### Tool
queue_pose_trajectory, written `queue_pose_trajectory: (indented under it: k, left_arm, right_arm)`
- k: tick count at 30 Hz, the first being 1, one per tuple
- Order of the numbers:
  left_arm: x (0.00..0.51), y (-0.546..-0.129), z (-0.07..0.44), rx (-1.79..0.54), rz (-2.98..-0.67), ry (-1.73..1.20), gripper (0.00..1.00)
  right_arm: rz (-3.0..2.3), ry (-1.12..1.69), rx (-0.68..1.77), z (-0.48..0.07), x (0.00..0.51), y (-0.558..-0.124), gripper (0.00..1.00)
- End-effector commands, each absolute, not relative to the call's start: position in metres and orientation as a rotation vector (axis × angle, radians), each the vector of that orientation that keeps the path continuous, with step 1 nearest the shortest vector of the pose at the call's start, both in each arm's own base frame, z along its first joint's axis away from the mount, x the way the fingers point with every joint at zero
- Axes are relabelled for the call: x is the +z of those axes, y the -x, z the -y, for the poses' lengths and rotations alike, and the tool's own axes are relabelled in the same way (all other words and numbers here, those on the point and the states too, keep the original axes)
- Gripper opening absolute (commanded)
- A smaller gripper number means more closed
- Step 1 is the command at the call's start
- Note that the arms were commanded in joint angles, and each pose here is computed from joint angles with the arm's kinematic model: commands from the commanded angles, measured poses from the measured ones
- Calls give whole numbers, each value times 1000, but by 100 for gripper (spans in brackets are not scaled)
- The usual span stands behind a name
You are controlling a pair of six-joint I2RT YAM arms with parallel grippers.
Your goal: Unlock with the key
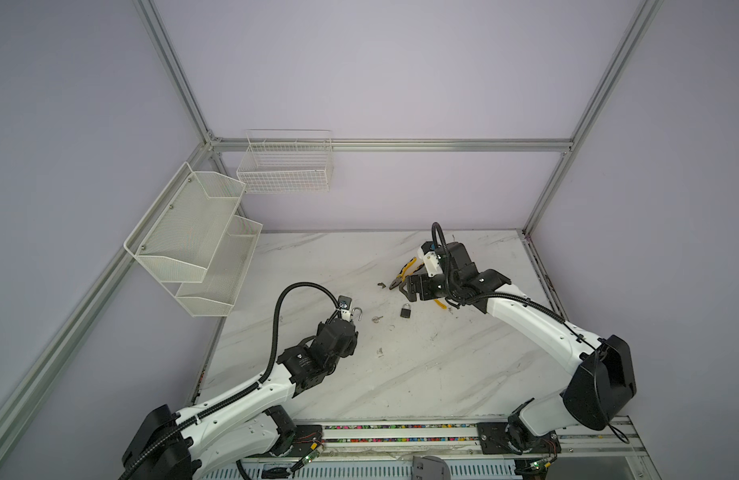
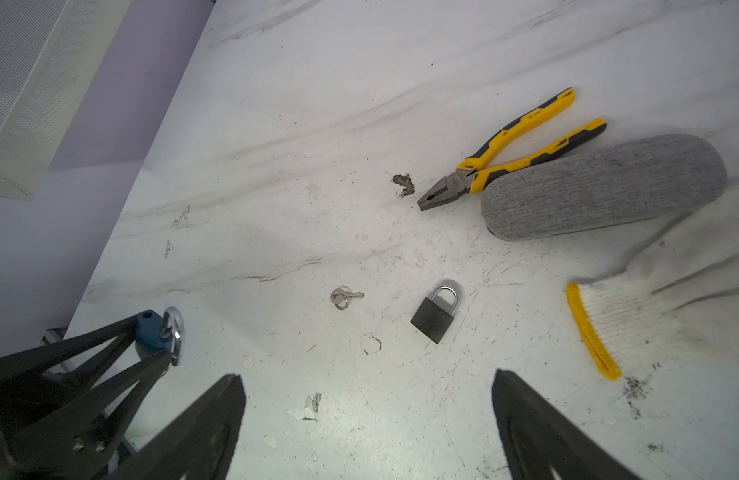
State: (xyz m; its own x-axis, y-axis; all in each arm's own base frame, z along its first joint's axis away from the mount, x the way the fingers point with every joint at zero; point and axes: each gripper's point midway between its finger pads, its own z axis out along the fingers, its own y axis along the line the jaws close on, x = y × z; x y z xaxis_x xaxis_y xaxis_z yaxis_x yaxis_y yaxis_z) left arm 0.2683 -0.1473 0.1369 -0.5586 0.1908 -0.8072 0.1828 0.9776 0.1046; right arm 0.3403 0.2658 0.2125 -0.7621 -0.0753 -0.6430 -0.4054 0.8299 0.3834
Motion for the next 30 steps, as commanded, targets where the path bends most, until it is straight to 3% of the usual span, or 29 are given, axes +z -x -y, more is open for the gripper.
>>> queue_pose_trajectory:
  k: [1, 21, 22, 27, 30]
  left_arm:
    - [140, -277, 146, 2, -2226, -111, 0]
    - [56, -270, 159, -40, -2530, 17, 0]
    - [54, -269, 159, -38, -2539, 23, 2]
    - [55, -267, 157, -42, -2552, 36, 40]
    - [65, -267, 153, -39, -2537, 44, 51]
  right_arm:
    - [-2259, 267, 737, -268, 233, -350, 95]
    - [-2294, 202, 706, -259, 201, -349, 95]
    - [-2300, 205, 707, -260, 199, -348, 95]
    - [-2306, 208, 695, -261, 194, -349, 95]
    - [-2293, 224, 681, -263, 195, -350, 94]
